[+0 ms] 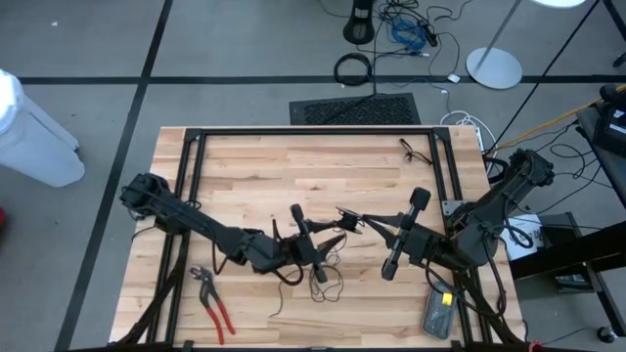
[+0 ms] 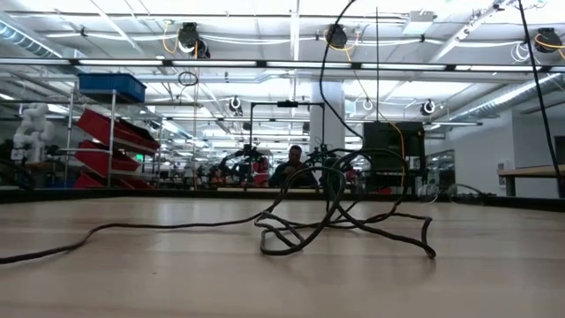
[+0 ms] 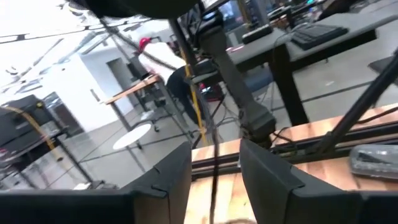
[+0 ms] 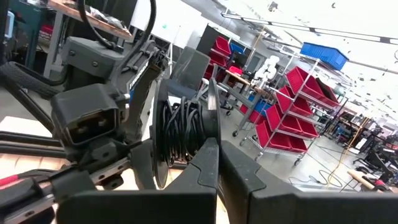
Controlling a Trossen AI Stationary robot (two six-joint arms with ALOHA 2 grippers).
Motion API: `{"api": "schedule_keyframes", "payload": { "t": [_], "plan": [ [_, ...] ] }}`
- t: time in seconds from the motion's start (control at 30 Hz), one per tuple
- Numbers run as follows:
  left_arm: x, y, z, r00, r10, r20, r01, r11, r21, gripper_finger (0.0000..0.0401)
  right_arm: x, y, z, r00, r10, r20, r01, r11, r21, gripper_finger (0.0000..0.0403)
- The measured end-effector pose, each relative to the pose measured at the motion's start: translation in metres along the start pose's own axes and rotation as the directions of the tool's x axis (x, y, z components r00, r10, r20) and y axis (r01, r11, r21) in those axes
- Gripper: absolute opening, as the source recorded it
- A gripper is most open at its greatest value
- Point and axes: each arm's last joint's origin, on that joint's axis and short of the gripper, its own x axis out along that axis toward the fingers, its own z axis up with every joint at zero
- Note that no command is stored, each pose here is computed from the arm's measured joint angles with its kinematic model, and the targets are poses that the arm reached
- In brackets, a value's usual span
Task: Coil cords
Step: Uncoil the black wire from the black spool
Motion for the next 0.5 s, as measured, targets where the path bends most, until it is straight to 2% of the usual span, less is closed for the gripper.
{"api": "schedule_keyframes", "payload": {
  "t": [0.1, 0.37, 0.5],
  "plan": [
    [-0.002, -0.001, 0.001, 0.999, 0.030, -0.016, -0.030, 1.000, 0.000, 0.0107, 0.000, 0.000, 0.000, 1.000, 0.000, 0.000, 0.000, 1.000, 0.000, 0.0000],
    [-0.009, -0.005, 0.005, 0.999, 0.034, -0.016, -0.033, 0.998, 0.059, 0.0017, 0.000, 0.000, 0.000, 1.000, -0.005, -0.003, 0.005, 1.000, -0.005, 0.0000],
    [-0.014, -0.003, 0.010, 0.997, 0.068, -0.027, -0.066, 0.995, 0.080, 0.0008, 0.000, 0.000, -0.001, 1.000, -0.004, -0.005, 0.004, 1.000, -0.013, 0.0000]
  ]
}}
